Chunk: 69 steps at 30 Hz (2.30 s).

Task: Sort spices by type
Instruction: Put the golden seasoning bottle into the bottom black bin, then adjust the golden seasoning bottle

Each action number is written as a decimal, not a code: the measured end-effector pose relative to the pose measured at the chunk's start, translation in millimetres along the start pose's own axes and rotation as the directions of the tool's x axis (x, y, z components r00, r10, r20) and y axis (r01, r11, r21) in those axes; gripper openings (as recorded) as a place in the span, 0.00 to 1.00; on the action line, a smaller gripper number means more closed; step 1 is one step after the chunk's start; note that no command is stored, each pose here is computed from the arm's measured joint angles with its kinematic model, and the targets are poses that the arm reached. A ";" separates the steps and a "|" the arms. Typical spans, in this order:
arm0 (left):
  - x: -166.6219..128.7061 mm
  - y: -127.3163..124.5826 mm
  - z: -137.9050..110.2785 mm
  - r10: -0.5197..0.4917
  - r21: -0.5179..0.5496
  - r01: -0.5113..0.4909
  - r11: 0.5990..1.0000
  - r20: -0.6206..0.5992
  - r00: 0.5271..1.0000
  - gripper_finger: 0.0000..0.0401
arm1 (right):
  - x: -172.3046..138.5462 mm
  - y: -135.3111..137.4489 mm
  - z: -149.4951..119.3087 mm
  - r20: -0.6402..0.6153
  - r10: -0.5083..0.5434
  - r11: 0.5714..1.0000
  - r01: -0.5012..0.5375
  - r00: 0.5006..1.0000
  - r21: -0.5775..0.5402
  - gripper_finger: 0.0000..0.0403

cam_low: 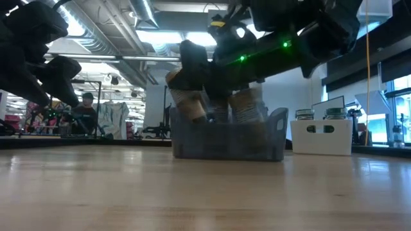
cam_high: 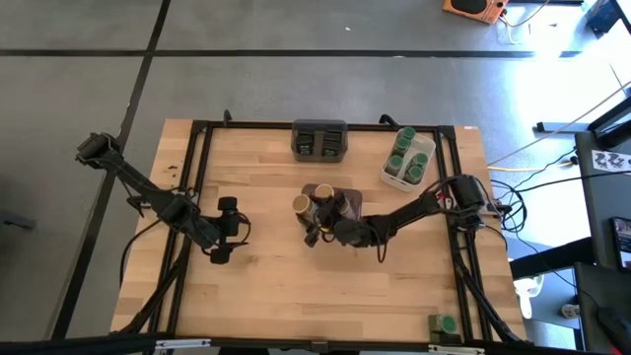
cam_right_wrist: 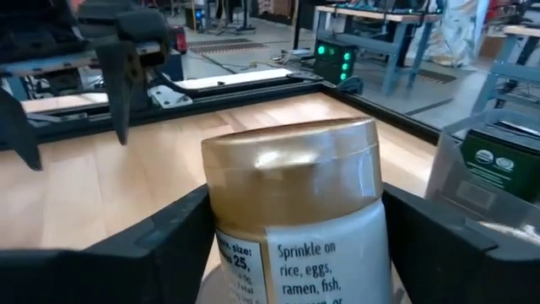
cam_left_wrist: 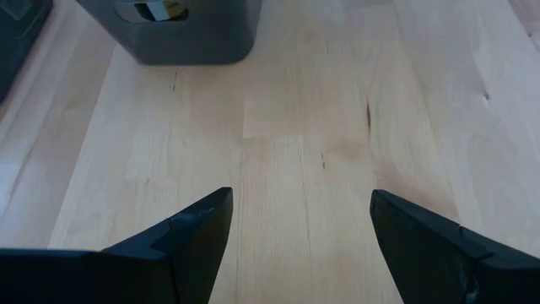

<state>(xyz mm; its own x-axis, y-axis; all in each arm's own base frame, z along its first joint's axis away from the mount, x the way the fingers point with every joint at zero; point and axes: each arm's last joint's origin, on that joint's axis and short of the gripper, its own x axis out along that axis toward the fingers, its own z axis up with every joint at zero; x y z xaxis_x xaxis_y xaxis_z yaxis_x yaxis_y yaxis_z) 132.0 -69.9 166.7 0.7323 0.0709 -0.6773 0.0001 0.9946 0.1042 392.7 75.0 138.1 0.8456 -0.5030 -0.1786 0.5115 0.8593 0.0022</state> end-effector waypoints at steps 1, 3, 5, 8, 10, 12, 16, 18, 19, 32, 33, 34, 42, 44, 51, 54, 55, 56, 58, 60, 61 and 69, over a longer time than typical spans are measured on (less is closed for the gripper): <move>0.0 0.0 0.0 0.000 0.001 0.000 1.000 0.000 1.000 0.69 | 0.1 -0.4 -0.7 -0.003 0.000 1.000 0.000 1.000 0.003 0.79; 0.0 0.0 0.0 0.000 0.001 0.000 1.000 0.000 1.000 0.69 | 0.3 -0.9 -2.7 -0.007 -0.015 1.000 0.015 1.000 -0.005 0.82; 0.0 0.0 -0.1 0.000 0.001 0.000 1.000 -0.001 1.000 0.69 | 0.0 -1.0 -3.1 -0.008 -0.024 1.000 0.024 1.000 -0.004 0.85; 0.0 0.0 -0.1 0.000 0.001 0.000 1.000 -0.001 1.000 0.69 | -0.2 -1.4 -6.5 -0.030 -0.023 1.000 0.022 0.999 -0.019 0.86; 0.0 0.0 -0.1 0.000 0.001 0.000 1.000 -0.001 1.000 0.69 | -0.4 -1.3 -7.4 -0.036 -0.024 0.999 0.023 0.999 -0.025 0.86; 0.0 0.0 -0.1 0.000 0.001 0.000 1.000 -0.001 1.000 0.69 | -0.4 -1.3 -7.3 -0.035 -0.025 0.999 0.024 0.999 -0.028 0.86; 0.0 0.0 -0.1 0.000 0.001 0.000 1.000 -0.001 1.000 0.69 | -3.9 0.5 -3.8 -0.028 -0.021 0.998 0.019 0.999 -0.066 0.85; 0.0 0.1 -0.2 0.001 0.002 -0.001 1.000 -0.002 1.000 0.69 | -9.6 2.7 5.6 -0.005 -0.028 0.997 0.028 1.000 -0.077 0.84; 0.0 0.2 -0.5 0.002 0.003 -0.002 1.000 -0.005 1.000 0.69 | -13.6 4.3 11.0 0.006 -0.033 0.996 0.034 0.999 -0.088 0.84; 0.0 0.2 -0.7 0.002 0.004 -0.002 1.000 -0.006 1.000 0.69 | -69.2 16.8 59.6 0.066 -0.135 0.955 0.147 0.989 -0.259 0.77; 0.0 0.2 -0.7 0.002 0.004 -0.002 1.000 -0.006 1.000 0.69 | -74.2 16.7 64.1 0.070 -0.140 0.953 0.154 0.988 -0.263 0.77; 0.0 0.2 -0.6 0.002 0.004 -0.002 1.000 -0.006 1.000 0.69 | -79.2 16.4 68.5 0.073 -0.146 0.951 0.160 0.987 -0.264 0.77; 0.0 0.2 -0.6 0.002 0.003 -0.002 1.000 -0.006 1.000 0.69 | -105.1 -8.2 88.3 -0.099 -0.055 0.981 0.036 0.994 -0.188 0.77; 0.0 0.2 -0.5 0.002 0.003 -0.002 1.000 -0.005 1.000 0.69 | -102.9 -22.8 87.5 -0.226 0.004 0.995 -0.027 0.974 -0.096 0.77; 0.0 0.0 -0.2 0.000 0.001 0.000 1.000 -0.002 1.000 0.69 | -73.4 -53.8 83.5 -0.587 0.143 0.986 -0.064 0.797 0.153 0.77; 0.0 0.1 -0.5 0.001 0.002 -0.001 1.000 -0.005 1.000 0.69 | -62.9 -59.7 79.4 -0.647 0.159 0.983 -0.060 0.746 0.172 0.77; 0.1 0.3 -0.8 0.003 0.003 -0.003 1.000 -0.008 1.000 0.69 | -59.3 -60.4 78.8 -0.653 0.171 0.980 -0.062 0.738 0.187 0.77; 0.1 0.2 -0.7 0.002 0.002 -0.002 1.000 -0.007 1.000 0.69 | -57.1 -62.2 76.3 -0.671 0.168 0.981 -0.053 0.722 0.188 0.77; 0.1 0.3 -0.9 0.003 0.005 -0.003 1.000 -0.009 1.000 0.69 | -52.0 -64.4 70.1 -0.694 0.156 0.980 -0.024 0.703 0.196 0.77; 0.0 0.0 0.0 0.000 0.004 0.000 1.000 0.000 1.000 0.69 | -48.0 -64.6 64.2 -0.708 0.143 0.982 -0.012 0.692 0.187 0.77; 0.1 0.1 -0.1 0.000 0.004 0.000 1.000 -0.001 1.000 0.69 | -47.0 -64.2 62.2 -0.711 0.139 0.983 -0.009 0.689 0.183 0.77; 0.1 0.2 -0.6 0.002 -0.001 -0.002 1.000 -0.006 1.000 0.69 | -43.2 -64.8 46.3 -0.754 0.051 0.994 0.039 0.655 0.101 0.77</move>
<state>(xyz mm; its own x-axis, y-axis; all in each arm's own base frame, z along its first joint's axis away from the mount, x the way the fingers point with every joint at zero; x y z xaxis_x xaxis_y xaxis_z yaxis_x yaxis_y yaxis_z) 131.7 -69.7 166.2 0.7284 0.0733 -0.6812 -0.0023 0.9945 0.1046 330.0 36.7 191.2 0.4656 -0.2156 -0.8583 0.5570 0.8251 0.0949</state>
